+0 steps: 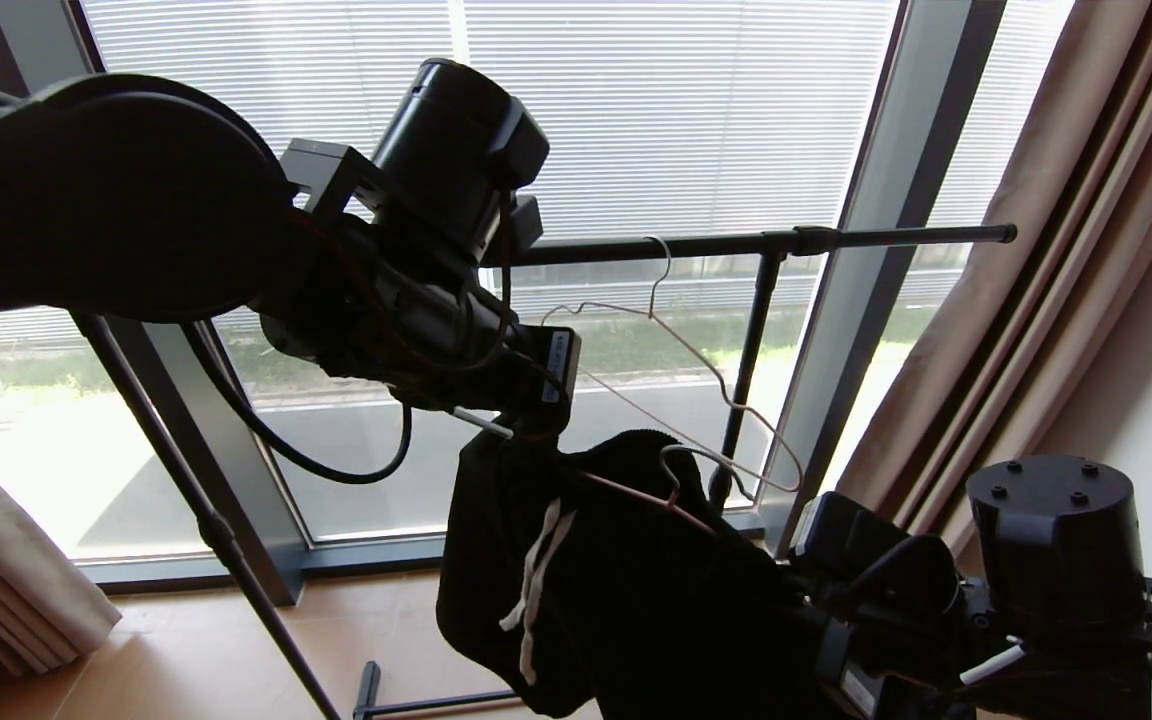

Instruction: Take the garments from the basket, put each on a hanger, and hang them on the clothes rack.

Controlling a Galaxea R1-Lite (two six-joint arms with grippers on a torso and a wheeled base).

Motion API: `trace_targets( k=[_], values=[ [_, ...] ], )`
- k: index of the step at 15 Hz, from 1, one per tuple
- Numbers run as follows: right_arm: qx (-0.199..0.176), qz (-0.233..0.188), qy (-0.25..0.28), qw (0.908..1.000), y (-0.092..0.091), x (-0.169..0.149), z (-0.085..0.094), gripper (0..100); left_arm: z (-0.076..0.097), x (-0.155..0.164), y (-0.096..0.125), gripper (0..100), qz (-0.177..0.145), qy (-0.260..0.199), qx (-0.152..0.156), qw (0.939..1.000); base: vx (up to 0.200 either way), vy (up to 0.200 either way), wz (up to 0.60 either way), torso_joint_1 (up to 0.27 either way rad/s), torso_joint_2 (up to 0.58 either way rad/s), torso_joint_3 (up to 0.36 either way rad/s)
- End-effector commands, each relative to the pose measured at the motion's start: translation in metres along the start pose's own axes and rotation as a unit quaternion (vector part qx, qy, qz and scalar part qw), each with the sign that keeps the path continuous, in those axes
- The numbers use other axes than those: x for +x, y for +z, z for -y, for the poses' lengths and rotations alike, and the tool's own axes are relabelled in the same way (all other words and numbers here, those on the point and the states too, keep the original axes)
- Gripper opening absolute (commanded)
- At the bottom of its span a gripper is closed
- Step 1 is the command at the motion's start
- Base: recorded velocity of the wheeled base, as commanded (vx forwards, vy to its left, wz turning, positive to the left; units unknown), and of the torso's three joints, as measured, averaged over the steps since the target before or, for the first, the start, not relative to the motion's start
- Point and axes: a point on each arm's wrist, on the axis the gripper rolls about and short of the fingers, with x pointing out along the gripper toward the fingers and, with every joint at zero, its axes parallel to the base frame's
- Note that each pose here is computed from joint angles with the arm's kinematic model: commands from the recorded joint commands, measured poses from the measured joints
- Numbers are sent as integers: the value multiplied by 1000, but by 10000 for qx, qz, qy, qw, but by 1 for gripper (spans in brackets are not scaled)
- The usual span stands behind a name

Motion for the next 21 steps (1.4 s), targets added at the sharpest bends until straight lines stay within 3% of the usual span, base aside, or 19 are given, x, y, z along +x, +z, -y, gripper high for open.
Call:
trace_targets(
  k=[1,7,12,17,21],
  values=[
    [-5,-61,39,10000,-1,4,-1,0,10,-11,-3,0,59,-146,126,9998,0,0,0,0,0,0],
    [5,-242,82,9997,-6,13,-3,0,7,-12,-6,0,10,-3,-39,10000,0,0,0,0,0,0],
    [577,285,-82,9979,3,22,0,0,7,-9,-13,0,-113,65,19,9999,0,0,0,0,0,0],
    [632,425,-19,9971,8,22,-4,0,5,-6,-11,0,-29,305,-137,9994,0,0,0,0,0,0],
    [915,815,-62,9924,16,26,-5,0,11,-6,-19,0,-155,262,54,9995,0,0,0,0,0,0]
  ],
)
